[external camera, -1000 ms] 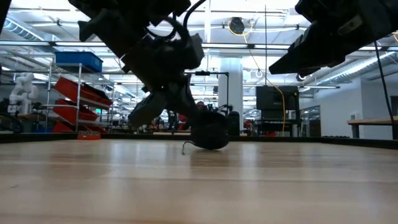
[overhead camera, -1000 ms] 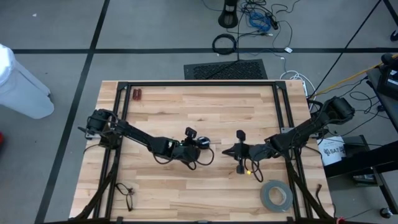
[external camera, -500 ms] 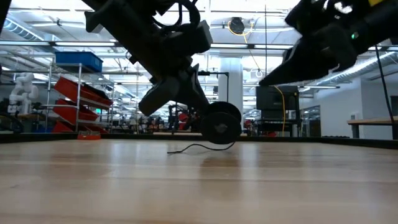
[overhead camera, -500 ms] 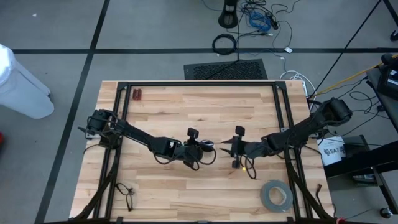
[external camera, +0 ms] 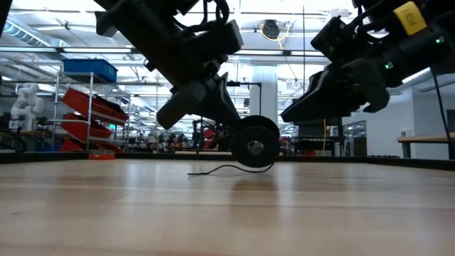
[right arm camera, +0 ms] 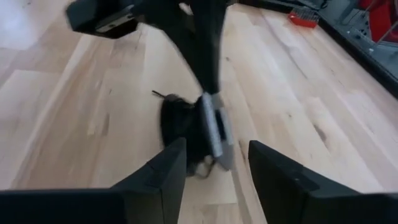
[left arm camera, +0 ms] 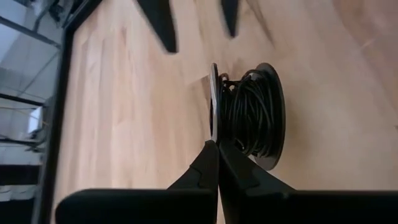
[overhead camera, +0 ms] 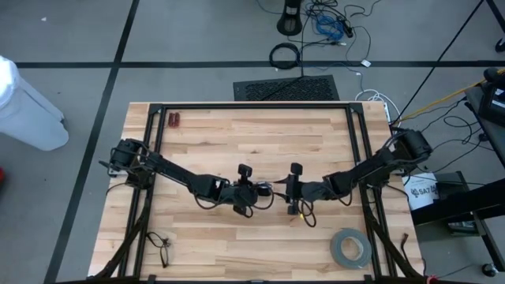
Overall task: Coil cords
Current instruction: Uncoil the black wire from the spool
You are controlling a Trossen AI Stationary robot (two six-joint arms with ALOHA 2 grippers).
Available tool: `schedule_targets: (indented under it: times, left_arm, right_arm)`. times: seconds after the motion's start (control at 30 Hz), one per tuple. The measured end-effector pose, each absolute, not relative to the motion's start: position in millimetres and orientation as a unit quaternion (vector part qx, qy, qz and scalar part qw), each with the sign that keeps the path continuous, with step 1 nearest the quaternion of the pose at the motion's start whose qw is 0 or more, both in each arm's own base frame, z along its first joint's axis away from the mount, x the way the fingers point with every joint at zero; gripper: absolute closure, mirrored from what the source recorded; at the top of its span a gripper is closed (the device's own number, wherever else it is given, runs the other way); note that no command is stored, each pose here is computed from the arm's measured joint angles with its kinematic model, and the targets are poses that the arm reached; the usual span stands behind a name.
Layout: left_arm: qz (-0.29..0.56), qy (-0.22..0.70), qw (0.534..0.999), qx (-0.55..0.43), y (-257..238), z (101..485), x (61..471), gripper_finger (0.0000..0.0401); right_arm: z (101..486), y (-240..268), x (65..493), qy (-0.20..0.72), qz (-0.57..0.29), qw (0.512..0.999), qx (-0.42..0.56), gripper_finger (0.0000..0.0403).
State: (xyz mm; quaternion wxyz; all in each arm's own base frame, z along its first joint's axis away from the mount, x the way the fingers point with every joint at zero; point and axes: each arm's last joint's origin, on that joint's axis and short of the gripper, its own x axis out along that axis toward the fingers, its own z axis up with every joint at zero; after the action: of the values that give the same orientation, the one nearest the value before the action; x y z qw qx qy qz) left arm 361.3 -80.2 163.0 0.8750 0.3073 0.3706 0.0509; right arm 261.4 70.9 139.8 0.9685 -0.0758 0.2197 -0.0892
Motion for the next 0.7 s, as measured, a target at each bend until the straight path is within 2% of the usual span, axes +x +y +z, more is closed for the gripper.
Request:
schedule_targets:
  times: [0.2, 0.7]
  left_arm:
    - [0.049, 0.370, 0.879, 0.297, -80.6, 162.9, 361.4, 0.0401]
    - [0.041, 0.352, 0.893, 0.275, -83.0, 165.5, 363.5, 0.0401]
  right_arm:
    - [139.9, 67.6, 262.7, 0.222, -0.081, 0.968, -0.083, 0.0262]
    - [137.7, 67.9, 261.7, 0.235, -0.067, 0.964, -0.103, 0.0264]
